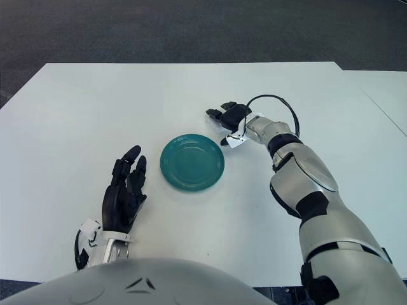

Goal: Put the charger into the plate.

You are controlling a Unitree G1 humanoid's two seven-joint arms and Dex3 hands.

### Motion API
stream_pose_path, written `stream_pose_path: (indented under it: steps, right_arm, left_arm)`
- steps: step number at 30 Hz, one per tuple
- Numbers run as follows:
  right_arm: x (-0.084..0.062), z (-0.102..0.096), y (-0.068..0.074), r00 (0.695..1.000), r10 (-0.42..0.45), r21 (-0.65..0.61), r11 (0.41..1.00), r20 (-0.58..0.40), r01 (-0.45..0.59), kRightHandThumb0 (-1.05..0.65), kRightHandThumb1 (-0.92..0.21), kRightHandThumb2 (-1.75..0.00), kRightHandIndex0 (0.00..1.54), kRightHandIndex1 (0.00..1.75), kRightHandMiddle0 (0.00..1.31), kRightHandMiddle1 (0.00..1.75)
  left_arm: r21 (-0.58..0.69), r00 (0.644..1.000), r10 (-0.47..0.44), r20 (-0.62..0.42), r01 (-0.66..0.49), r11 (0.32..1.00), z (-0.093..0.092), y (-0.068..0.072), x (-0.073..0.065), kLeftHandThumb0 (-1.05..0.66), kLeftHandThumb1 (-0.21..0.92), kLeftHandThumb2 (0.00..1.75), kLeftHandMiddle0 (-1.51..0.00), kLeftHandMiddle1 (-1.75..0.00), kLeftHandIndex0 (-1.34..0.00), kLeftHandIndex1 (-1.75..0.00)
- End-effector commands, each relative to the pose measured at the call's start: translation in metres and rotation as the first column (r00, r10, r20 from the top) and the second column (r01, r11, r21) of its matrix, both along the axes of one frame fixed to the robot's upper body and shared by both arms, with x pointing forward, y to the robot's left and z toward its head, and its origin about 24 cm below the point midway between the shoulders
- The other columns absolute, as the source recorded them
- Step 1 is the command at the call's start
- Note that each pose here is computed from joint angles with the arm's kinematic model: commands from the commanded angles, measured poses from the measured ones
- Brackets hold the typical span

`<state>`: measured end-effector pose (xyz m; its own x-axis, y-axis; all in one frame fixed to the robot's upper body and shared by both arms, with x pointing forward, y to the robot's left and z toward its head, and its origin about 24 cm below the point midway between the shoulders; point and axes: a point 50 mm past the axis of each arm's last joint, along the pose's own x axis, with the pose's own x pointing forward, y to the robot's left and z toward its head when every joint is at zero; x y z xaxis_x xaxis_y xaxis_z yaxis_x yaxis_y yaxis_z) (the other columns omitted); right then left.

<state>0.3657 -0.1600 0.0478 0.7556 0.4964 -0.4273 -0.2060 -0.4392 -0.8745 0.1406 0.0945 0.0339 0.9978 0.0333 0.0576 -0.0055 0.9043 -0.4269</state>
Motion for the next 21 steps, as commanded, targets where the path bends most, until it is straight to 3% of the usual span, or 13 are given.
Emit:
stream_pose_path:
  steps: [1,9,21]
  right_arm:
    - [-0.0076,-0.0148,-0.0095,0.999,-0.011,-0.072,0.997,-0.042,0.008,-0.73,-0.92,-0.51,0.15,0.01,0.00,0.11]
    - [-0.0070,-0.0153,-0.0126,1.000,-0.018,-0.087,0.996,-0.014,0.016,-0.72,-0.92,-0.48,0.19,0.02,0.00,0.20]
    - [-0.0100,-0.0197,-0.0175,0.999,-0.029,-0.092,0.995,-0.018,0.027,-0.71,-0.92,-0.46,0.28,0.04,0.00,0.38]
  left_arm:
    - [-0.106,0.999,-0.008,0.043,0.012,0.994,0.0172,-0.0194,0.0004,-0.80,0.92,0.66,-0.24,-0.01,0.00,-0.79]
    - [-0.095,0.998,0.005,0.058,0.000,0.996,0.0186,-0.0177,0.0000,-0.80,0.92,0.67,-0.25,-0.01,0.00,-0.87]
    - [-0.036,0.997,0.029,0.070,-0.026,0.999,0.0180,-0.0150,-0.0015,-0.78,0.92,0.66,-0.28,-0.02,0.00,-0.78]
